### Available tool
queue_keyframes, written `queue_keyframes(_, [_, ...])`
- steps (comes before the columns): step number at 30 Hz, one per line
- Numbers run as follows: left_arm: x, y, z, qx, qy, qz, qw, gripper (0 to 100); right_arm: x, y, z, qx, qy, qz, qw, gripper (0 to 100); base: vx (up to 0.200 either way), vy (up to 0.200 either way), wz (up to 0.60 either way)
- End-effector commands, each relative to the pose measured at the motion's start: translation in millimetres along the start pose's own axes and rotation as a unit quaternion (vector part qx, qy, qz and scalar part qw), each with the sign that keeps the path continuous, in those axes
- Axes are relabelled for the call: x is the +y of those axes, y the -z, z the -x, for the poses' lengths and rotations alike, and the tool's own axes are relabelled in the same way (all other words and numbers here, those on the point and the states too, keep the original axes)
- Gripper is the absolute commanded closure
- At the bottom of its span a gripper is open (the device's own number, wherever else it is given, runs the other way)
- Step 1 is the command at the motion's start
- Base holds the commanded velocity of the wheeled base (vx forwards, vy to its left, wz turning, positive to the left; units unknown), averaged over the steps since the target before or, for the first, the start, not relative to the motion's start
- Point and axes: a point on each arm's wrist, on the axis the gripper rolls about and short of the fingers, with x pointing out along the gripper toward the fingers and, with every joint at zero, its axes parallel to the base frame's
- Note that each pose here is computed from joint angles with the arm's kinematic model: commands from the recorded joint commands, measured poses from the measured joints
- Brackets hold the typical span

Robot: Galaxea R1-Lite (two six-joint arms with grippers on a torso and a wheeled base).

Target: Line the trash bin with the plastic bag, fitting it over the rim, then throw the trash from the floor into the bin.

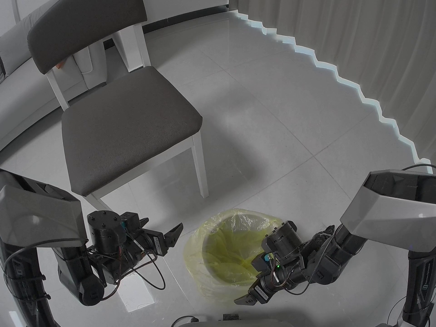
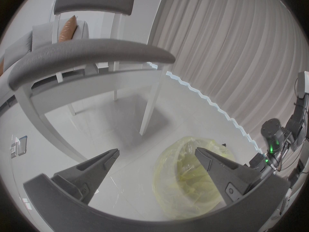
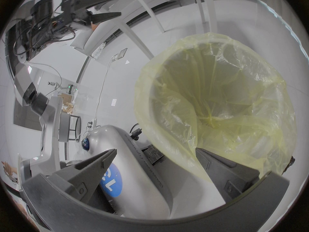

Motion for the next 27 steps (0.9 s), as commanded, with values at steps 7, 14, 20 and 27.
queue_keyframes(7, [0,3,1,0.003,0.001,0.000,1.0000,0,20,8,13,0.002,-0.007,0.017,0.9998,0,0.000,0.000,0.00])
queue_keyframes(14, [-1,2,1,0.000,0.003,0.000,1.0000,0,17,9,11,0.004,-0.005,0.012,0.9999,0,0.000,0.000,0.00])
queue_keyframes(20, [-5,-5,-4,-0.018,0.013,0.000,0.9998,0,4,-7,37,-0.044,0.011,-0.001,0.9990,0,0.000,0.000,0.00])
queue_keyframes(27, [-12,1,-18,-0.016,0.026,-0.005,0.9995,0,-12,-23,71,-0.102,0.032,-0.028,0.9938,0,0.000,0.000,0.00])
